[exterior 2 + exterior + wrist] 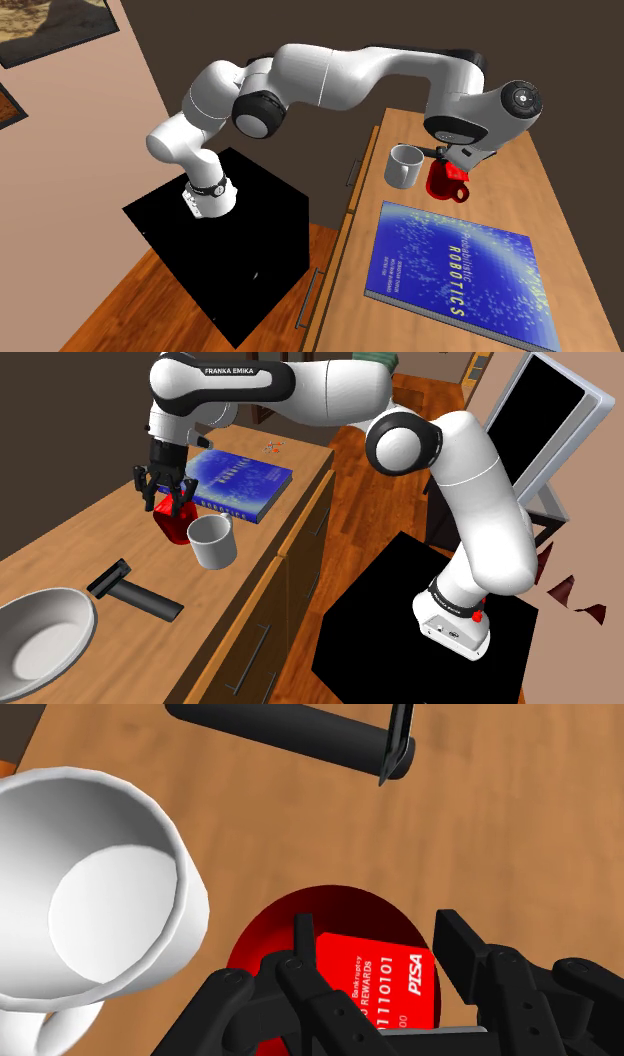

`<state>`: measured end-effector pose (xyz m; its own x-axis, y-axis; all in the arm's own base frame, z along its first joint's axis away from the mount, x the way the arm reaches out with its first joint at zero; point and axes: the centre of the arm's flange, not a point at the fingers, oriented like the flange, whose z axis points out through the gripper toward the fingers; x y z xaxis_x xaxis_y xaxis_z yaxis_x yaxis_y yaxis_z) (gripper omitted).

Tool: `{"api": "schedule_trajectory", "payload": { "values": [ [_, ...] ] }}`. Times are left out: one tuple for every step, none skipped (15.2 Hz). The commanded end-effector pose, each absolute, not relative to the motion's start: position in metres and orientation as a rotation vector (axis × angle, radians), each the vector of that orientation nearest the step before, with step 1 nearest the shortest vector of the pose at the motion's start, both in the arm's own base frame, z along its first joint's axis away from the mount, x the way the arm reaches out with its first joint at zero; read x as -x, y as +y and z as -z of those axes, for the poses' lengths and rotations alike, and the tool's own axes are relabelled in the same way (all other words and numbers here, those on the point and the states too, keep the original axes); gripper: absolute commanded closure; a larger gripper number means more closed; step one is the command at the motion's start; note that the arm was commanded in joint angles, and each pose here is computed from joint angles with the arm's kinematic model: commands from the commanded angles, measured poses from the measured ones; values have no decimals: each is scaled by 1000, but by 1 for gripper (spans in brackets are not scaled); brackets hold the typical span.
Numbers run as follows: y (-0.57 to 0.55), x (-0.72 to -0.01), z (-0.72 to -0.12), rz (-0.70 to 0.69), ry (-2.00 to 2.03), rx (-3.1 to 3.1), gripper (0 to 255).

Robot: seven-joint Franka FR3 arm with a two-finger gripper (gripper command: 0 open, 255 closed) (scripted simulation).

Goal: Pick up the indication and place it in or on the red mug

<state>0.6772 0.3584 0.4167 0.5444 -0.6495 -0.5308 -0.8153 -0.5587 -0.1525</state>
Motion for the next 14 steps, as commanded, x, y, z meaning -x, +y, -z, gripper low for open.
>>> {"api": "schedule_trajectory", "payload": {
  "values": [
    [358, -677, -412, -595, 1198, 2401, 255],
    [358, -677, -412, -595, 1198, 2401, 255],
    [358, -677, -412, -595, 1198, 2401, 255],
    [358, -677, -412, -595, 1198, 2401, 255],
    [358, -677, -412, -595, 1198, 2401, 255],
    [358, -677, -412, -595, 1198, 2401, 255],
    [358, -677, -412, -595, 1198, 2401, 255],
    [358, -677, -412, -595, 1198, 2401, 0],
    [358, -677, -412, -595, 1198, 2401, 0],
    [358, -677, -412, -595, 1198, 2401, 0],
    [358, -677, -412, -595, 1198, 2401, 0],
    [358, -677, -412, -595, 1198, 2401, 0],
    [358, -677, -412, -595, 1198, 2401, 0],
    [351, -680, -423, -595, 1198, 2401, 0]
  ]
}}
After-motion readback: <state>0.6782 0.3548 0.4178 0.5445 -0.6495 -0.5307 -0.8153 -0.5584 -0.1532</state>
